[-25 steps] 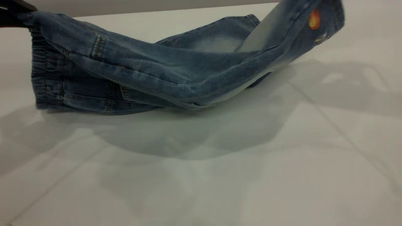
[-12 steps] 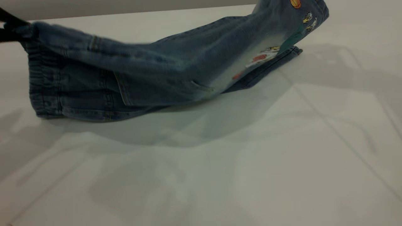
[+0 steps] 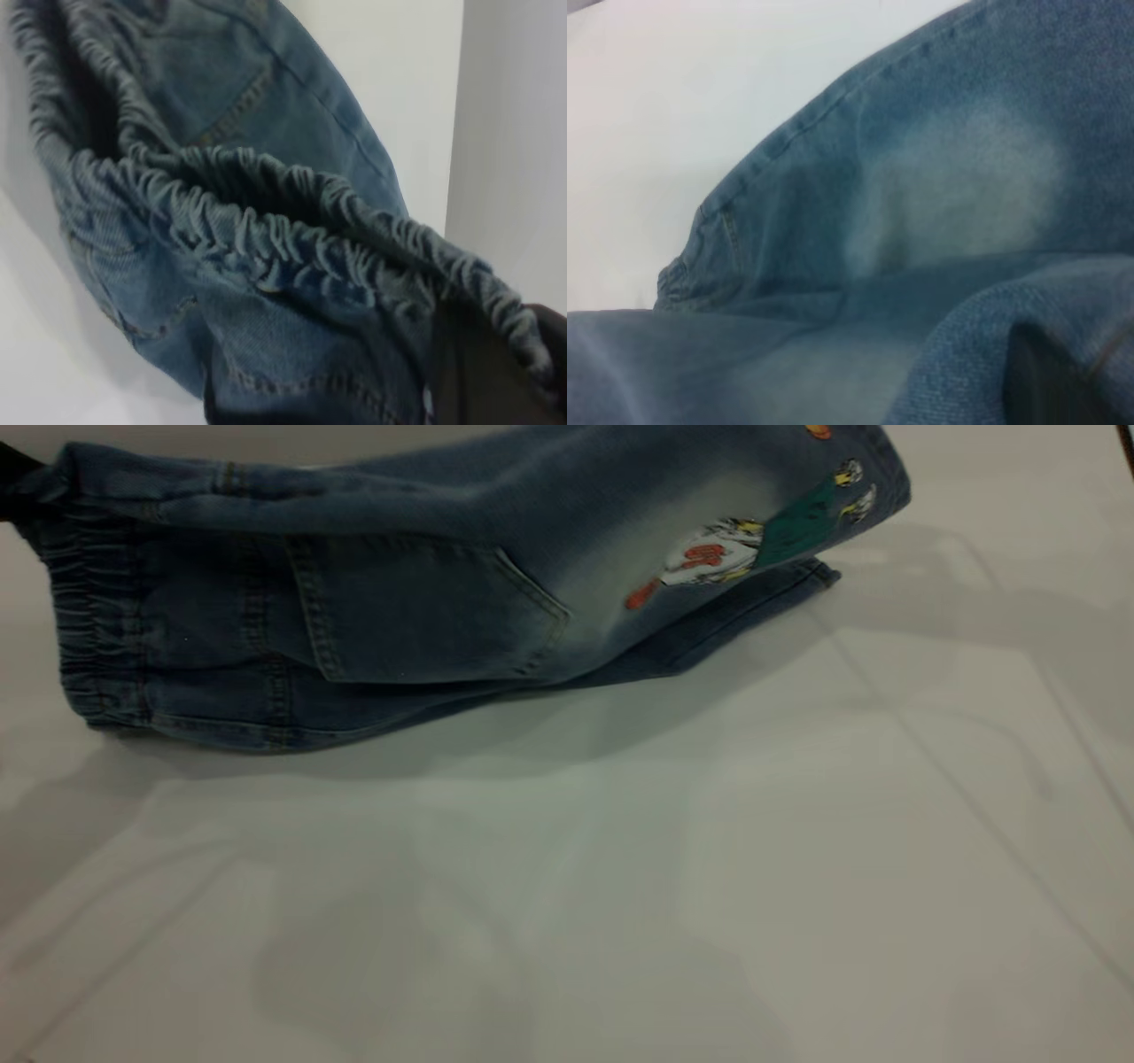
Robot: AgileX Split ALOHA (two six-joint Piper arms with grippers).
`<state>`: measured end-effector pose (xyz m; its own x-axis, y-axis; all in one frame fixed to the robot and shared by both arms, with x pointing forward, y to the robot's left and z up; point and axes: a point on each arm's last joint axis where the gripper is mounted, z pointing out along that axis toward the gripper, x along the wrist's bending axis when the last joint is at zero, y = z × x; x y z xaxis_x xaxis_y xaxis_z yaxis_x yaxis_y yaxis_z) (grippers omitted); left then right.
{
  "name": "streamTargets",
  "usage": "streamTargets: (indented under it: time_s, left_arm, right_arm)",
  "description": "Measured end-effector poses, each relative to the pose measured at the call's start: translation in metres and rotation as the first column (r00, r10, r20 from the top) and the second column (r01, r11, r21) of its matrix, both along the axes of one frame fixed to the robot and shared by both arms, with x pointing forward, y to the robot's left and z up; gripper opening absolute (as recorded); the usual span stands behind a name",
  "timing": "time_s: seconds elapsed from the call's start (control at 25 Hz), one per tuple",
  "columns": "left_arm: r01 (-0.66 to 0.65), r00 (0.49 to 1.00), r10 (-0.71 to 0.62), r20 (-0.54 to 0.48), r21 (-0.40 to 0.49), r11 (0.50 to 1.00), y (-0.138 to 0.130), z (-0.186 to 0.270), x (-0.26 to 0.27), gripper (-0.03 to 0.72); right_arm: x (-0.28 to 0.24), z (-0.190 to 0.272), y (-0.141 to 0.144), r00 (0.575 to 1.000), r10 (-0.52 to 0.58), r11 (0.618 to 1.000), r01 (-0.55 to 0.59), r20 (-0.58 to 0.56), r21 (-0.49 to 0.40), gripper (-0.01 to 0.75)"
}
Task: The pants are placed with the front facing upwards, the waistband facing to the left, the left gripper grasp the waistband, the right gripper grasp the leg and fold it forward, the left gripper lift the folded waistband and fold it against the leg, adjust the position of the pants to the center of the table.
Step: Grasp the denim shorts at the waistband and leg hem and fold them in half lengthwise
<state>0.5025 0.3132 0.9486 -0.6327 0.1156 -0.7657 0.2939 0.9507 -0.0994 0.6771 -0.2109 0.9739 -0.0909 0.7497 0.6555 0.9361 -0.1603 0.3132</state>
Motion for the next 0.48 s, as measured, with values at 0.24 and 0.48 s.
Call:
streamTargets:
  time_s: [0.24,0.48]
  left_arm:
    - [-0.130,0.990,0.132,-0.053,0.029,0.991,0.010,-0.005,0.000,0.109]
    - [-0.247,0.959,0.247,-0.142,0.021,0.969,0.017,-0.020,0.001,0.109]
  right_arm:
    - [0.016,-0.017,0.003,0.997,-0.024,0.999,0.026,-0.072,0.037,0.017]
    - [0.028,-0.031,0.013,0.993,-0.036,0.995,0.046,-0.110,0.084,0.017]
